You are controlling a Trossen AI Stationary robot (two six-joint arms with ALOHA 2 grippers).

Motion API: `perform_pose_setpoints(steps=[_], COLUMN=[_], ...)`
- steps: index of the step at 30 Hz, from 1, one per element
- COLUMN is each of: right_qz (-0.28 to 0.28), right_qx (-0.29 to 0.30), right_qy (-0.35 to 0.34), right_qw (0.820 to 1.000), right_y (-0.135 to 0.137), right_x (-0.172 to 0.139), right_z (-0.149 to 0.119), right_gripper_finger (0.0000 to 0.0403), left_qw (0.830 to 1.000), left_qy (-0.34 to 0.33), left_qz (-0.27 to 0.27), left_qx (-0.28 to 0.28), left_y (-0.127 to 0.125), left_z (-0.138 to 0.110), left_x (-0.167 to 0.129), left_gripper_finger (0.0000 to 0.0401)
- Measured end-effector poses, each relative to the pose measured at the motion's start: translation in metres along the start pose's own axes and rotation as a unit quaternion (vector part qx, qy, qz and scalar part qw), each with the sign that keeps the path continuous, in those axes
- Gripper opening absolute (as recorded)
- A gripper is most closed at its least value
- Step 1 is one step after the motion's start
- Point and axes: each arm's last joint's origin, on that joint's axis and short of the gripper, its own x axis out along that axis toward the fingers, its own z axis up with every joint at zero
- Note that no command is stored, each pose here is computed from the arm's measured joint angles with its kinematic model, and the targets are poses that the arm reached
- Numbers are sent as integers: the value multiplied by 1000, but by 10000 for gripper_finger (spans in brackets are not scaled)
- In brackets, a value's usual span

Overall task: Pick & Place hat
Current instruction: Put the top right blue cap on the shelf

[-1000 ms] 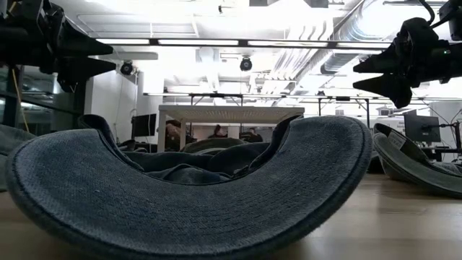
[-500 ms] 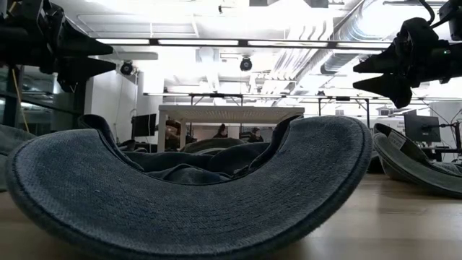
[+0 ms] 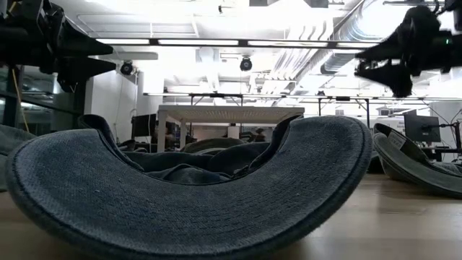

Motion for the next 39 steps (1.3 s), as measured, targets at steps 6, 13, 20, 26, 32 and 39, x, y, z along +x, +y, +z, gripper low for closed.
perform_pose_setpoints(steps=[6, 13, 20, 26, 32, 39], right_qz=[7, -11, -28, -51, -96, -241], right_qx=[4, -1, -11, 6, 0, -32], right_qy=[-17, 27, 70, 112, 152, 209], right_qw=[1000, 1000, 997, 992, 984, 947], right_y=[14, 29, 41, 45, 39, 34], right_x=[-1, 16, 46, 73, 94, 108], right_z=[37, 64, 79, 76, 72, 83], right_gripper_finger=[241, 241, 241, 241, 241, 241], left_qw=[1000, 1000, 1000, 1000, 1000, 1000], left_qy=[0, 0, 0, 0, 0, 0], left_qz=[0, 0, 0, 0, 0, 0], left_qx=[0, 0, 0, 0, 0, 0], left_y=[0, 0, 0, 0, 0, 0], left_z=[0, 0, 0, 0, 0, 0], left_x=[0, 0, 0, 0, 0, 0], left_gripper_finger=[214, 214, 214, 214, 214, 214])
